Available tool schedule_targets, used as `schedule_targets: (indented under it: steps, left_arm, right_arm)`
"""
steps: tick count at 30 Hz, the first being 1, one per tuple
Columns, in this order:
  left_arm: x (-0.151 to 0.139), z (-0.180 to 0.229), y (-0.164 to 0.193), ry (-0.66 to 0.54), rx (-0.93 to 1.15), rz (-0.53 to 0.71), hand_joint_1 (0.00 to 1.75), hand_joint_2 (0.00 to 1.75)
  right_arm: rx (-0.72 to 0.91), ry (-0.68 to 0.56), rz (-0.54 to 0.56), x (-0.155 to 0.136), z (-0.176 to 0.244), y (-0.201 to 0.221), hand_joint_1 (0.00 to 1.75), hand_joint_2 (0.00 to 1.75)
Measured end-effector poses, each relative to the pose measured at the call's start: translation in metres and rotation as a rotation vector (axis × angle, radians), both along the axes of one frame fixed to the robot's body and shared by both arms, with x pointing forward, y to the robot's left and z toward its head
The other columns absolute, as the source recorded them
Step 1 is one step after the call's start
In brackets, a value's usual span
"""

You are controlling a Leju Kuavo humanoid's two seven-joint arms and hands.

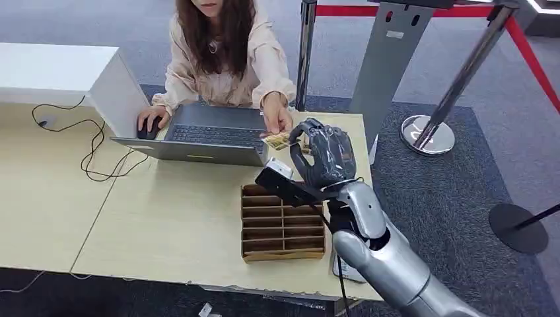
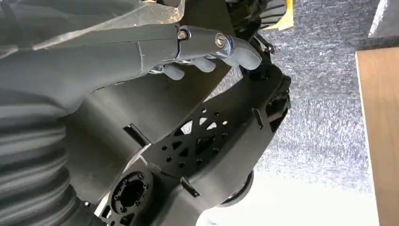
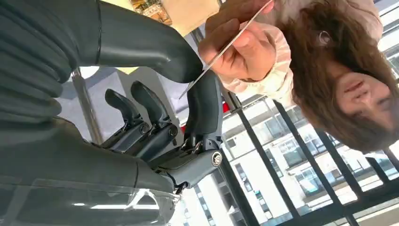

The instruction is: Pass the card to the sensor for recognition and then transmit it.

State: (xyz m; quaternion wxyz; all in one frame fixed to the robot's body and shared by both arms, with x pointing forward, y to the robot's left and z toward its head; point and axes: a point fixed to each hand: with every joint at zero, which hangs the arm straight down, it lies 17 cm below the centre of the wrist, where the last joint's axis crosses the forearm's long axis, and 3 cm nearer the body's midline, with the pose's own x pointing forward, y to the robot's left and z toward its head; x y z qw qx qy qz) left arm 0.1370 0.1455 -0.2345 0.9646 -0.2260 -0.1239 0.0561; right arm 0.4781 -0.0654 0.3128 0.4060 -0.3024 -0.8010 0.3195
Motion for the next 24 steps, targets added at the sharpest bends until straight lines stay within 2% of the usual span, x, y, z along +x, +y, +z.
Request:
schedule_targets:
  steps: [8, 9, 10, 11, 12, 13, 18, 19, 24]
  left_arm:
    - [0.001, 0.001, -0.003, -0.001, -0.005, -0.001, 0.0, 1.75]
    - [0.001, 0.001, -0.004, -0.001, -0.005, -0.001, 0.0, 1.75]
    - [0.001, 0.001, -0.004, -0.001, -0.005, -0.001, 0.0, 1.75]
    - [0.001, 0.001, -0.004, -0.001, -0.005, 0.0, 0.0, 1.75]
    - [0.001, 0.001, -0.004, -0.001, -0.005, 0.0, 0.0, 1.75]
    - [0.001, 0.001, -0.004, -0.002, -0.004, 0.0, 0.0, 1.75]
    - [0.001, 0.001, -0.003, -0.004, -0.001, 0.002, 0.0, 1.75]
    - [0.001, 0.001, -0.003, -0.004, -0.001, 0.002, 0.0, 1.75]
    - [0.002, 0.001, -0.003, -0.004, -0.001, 0.002, 0.0, 1.75]
  right_arm:
    - [-0.01, 0.021, -0.008, 0.005, -0.01, 0.002, 1.55, 1.75]
    - [-0.01, 0.023, -0.009, 0.005, -0.011, 0.002, 1.5, 1.75]
    - [-0.011, 0.024, -0.009, 0.006, -0.011, 0.002, 1.22, 1.75]
    - [-0.011, 0.023, -0.009, 0.006, -0.012, 0.002, 1.05, 1.75]
    - [-0.013, 0.022, -0.009, 0.006, -0.012, 0.002, 0.09, 1.75]
    - [-0.013, 0.022, -0.01, 0.007, -0.012, 0.002, 0.0, 1.75]
    - [-0.011, 0.019, -0.016, 0.009, -0.014, 0.001, 0.0, 1.75]
    - [-0.011, 0.02, -0.017, 0.009, -0.014, 0.001, 0.0, 0.0]
    - [-0.002, 0.016, -0.018, 0.009, -0.014, 0.001, 0.0, 0.0]
